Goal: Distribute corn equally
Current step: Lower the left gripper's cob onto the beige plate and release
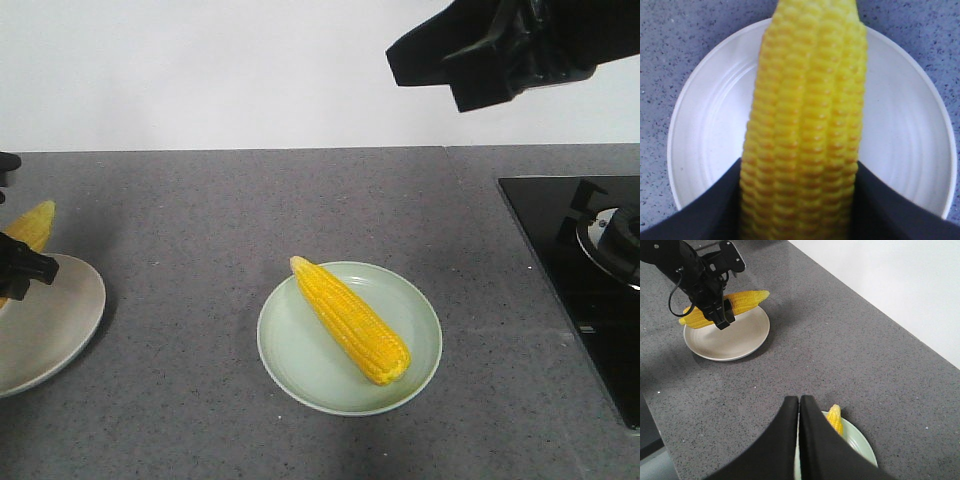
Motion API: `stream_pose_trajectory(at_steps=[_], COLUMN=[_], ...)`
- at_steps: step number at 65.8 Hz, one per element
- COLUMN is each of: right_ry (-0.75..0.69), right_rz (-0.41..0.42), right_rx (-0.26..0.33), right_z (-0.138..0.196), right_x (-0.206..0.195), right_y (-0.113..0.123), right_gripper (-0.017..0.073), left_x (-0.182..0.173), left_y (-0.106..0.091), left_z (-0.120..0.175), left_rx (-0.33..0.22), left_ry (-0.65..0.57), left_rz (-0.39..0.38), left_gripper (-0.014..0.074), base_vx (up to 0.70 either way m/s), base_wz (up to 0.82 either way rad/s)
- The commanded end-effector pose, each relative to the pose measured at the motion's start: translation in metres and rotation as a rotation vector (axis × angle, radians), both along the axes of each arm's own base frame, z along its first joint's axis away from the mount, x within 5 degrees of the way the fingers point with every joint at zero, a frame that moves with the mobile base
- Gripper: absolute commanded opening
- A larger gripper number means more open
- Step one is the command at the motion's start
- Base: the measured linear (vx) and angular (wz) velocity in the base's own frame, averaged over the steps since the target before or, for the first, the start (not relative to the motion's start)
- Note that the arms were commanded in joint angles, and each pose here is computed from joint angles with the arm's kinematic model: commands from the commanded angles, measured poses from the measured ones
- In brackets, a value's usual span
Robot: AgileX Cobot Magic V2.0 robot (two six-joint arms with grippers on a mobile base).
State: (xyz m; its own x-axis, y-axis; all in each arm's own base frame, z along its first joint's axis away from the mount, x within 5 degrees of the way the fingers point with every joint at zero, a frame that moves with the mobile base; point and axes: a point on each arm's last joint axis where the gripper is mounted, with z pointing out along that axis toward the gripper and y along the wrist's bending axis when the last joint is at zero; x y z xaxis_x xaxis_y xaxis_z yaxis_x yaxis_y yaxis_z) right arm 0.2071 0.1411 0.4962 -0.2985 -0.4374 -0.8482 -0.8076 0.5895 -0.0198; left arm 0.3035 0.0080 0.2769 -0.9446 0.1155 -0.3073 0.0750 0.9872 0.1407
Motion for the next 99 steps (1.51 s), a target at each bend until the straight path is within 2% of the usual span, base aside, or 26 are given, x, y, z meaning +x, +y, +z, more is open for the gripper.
stream_pose_trajectory(at_steps=[1, 8, 14, 17, 43, 50, 64, 73, 77, 79, 89, 99], right_ry=[-0.078, -0.074, -0.074, -0.074, -0.079, -0.136, -0.216, -0.284, -0.269, -0.251, -0.19, -0.228], right_rz=[-0.004, -0.003, -0.003, -0.003, -0.007, -0.052, -0.208, -0.337, -0.375, -0.382, -0.376, -0.336], right_rx=[0.059, 0.056, 0.056, 0.056, 0.051, 0.001, -0.066, -0.098, -0.095, -0.089, -0.096, -0.045], right_z=[0.017, 0.016, 0.016, 0.016, 0.016, 0.016, 0.02, 0.023, 0.023, 0.022, 0.022, 0.037], right_x=[-0.008, -0.009, -0.009, -0.009, -0.008, -0.003, 0.004, 0.014, 0.016, 0.016, 0.001, -0.03], right_y=[-0.004, -0.004, -0.004, -0.004, -0.004, -0.009, -0.023, -0.036, -0.041, -0.042, -0.049, -0.057], right_gripper=[-0.001, -0.001, -0.001, -0.001, -0.0009, -0.0009, -0.0009, -0.0009, -0.0009, -0.0008, -0.0008, -0.0008], left_x=[-0.002, -0.003, -0.003, -0.003, -0.004, -0.002, -0.003, -0.008, -0.012, -0.014, -0.033, -0.067], left_y=[0.0, 0.0, 0.0, 0.0, 0.0, -0.002, -0.014, -0.024, -0.029, -0.03, -0.041, -0.05], left_z=[0.016, 0.015, 0.015, 0.015, 0.015, 0.015, 0.019, 0.029, 0.037, 0.04, 0.063, 0.08], left_rx=[-0.005, -0.004, -0.008, -0.014, -0.014, -0.045, -0.162, -0.259, -0.305, -0.317, -0.413, -0.493], left_ry=[-0.062, -0.051, -0.048, -0.05, -0.041, -0.057, -0.081, -0.121, -0.149, -0.161, -0.238, -0.363], left_rz=[0.01, 0.011, 0.016, 0.034, 0.035, 0.04, -0.008, -0.064, -0.105, -0.125, -0.217, -0.305], left_gripper=[0.0378, 0.0442, 0.0465, 0.0465, 0.0464, 0.0464, 0.0417, 0.0309, 0.0222, 0.0203, -0.0007, -0.0008], base_vx=[0.0, 0.0, 0.0, 0.0, 0.0, 0.0, 0.0, 0.0, 0.0, 0.0, 0.0, 0.0], base_wz=[0.0, 0.0, 0.0, 0.0, 0.0, 0.0, 0.0, 0.0, 0.0, 0.0, 0.0, 0.0])
